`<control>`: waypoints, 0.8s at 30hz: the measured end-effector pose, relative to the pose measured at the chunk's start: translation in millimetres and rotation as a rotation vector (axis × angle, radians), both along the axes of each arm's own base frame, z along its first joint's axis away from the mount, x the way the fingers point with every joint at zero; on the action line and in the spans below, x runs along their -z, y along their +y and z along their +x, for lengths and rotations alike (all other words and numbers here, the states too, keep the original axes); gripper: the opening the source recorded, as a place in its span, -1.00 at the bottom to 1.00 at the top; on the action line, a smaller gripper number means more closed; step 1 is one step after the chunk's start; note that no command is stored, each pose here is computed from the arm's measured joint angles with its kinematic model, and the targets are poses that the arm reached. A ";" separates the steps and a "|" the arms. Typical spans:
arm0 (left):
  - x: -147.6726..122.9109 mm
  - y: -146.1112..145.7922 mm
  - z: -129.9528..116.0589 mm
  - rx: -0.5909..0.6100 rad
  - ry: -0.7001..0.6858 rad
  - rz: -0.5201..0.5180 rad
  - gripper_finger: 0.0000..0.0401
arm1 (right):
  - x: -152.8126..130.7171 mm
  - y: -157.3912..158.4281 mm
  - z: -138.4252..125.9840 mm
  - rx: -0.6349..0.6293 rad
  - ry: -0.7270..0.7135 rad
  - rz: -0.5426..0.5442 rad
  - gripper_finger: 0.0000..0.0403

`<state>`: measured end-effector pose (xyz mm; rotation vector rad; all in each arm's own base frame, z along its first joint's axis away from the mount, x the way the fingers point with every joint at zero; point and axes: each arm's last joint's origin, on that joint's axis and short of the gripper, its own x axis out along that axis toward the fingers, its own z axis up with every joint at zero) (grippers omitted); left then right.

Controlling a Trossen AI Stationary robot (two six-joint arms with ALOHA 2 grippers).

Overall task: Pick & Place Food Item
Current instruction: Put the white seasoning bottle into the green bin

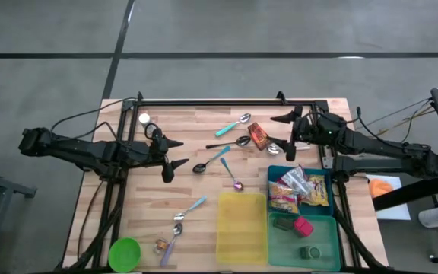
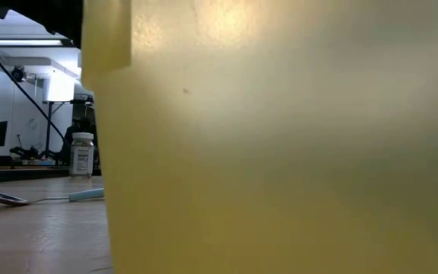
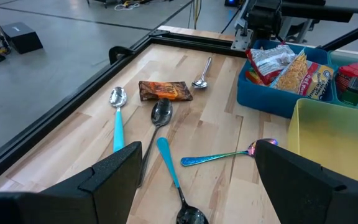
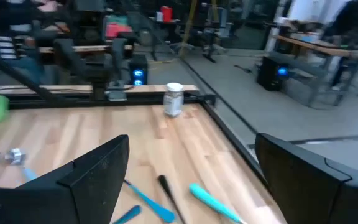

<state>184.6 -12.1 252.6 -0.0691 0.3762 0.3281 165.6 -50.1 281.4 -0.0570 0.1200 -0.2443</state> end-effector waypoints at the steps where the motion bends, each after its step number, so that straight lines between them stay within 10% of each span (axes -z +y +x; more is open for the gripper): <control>1: 0.0 0.1 0.0 0.000 0.000 0.000 0.57 | 0.1 0.2 0.2 -0.013 0.000 0.002 0.71; 24: -0.1 0.0 -0.1 0.000 0.000 0.000 0.57 | 1.3 0.7 0.4 -0.027 0.014 -0.021 0.71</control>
